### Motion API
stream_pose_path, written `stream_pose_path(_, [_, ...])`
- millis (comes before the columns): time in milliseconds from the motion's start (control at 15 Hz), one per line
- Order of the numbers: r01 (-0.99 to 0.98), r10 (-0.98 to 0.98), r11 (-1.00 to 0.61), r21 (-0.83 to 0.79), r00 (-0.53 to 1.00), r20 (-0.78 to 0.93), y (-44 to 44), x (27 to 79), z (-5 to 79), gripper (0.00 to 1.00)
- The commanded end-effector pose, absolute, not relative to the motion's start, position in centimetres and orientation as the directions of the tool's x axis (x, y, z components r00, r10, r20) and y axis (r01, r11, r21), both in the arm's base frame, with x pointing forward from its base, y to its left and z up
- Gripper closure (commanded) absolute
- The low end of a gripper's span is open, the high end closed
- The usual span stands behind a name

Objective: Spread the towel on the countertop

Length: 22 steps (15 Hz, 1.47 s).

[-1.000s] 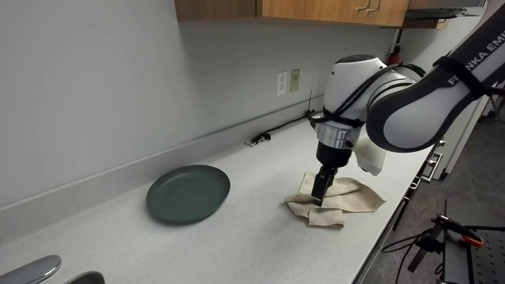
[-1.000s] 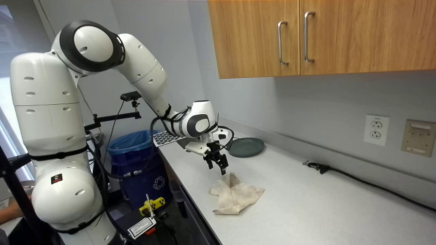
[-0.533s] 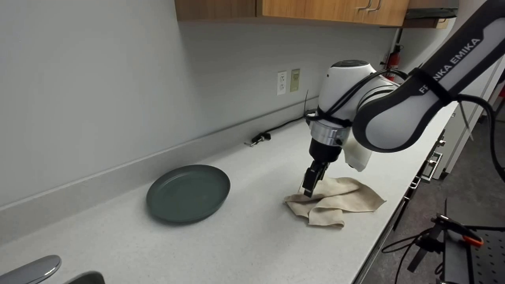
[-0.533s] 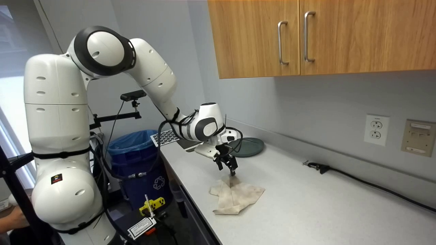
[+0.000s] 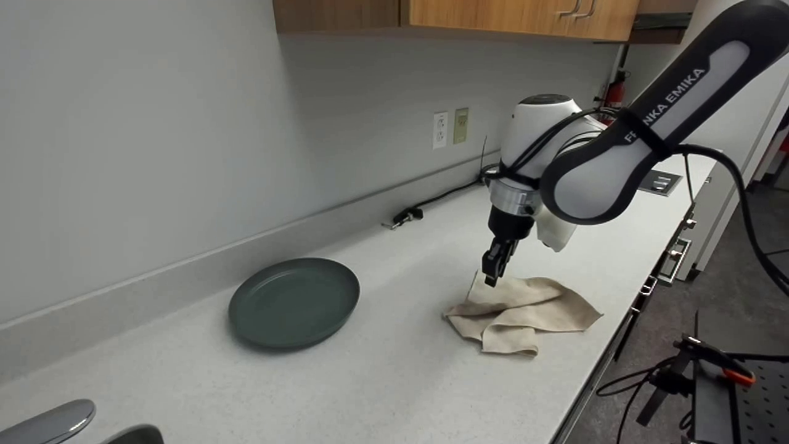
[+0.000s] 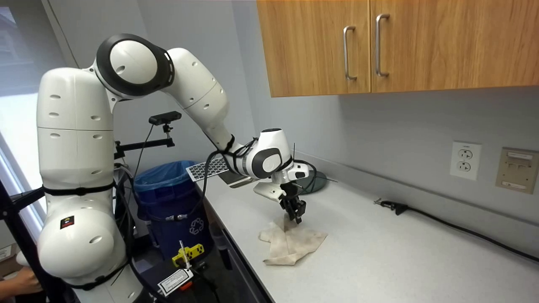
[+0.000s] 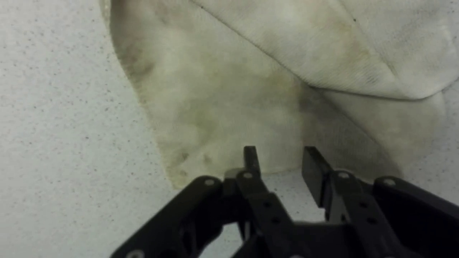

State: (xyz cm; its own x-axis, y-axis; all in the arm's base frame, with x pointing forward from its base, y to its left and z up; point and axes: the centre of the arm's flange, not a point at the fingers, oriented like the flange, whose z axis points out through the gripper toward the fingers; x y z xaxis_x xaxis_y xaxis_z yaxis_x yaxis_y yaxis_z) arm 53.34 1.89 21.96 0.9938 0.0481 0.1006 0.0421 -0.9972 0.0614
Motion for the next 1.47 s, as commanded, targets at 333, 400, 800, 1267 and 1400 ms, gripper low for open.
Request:
stream_pose_path(333, [0.057,0.061,-0.996,0.066,0.997,0.057,1.4,54.8,17.7,1.00])
stream_pose_path(400, [0.055,0.059,-0.996,0.068,0.997,0.056,1.3,55.1,17.5,1.00])
stream_pose_path(800, [0.036,0.042,-0.996,0.083,0.997,0.072,0.3,56.9,16.9,1.00])
stream_pose_path(1267, [0.041,0.045,-0.996,0.083,0.998,0.052,0.4,57.5,15.6,1.00])
stream_pose_path(1400, [0.039,0.045,-0.995,0.089,0.997,0.060,0.3,57.9,15.6,1.00])
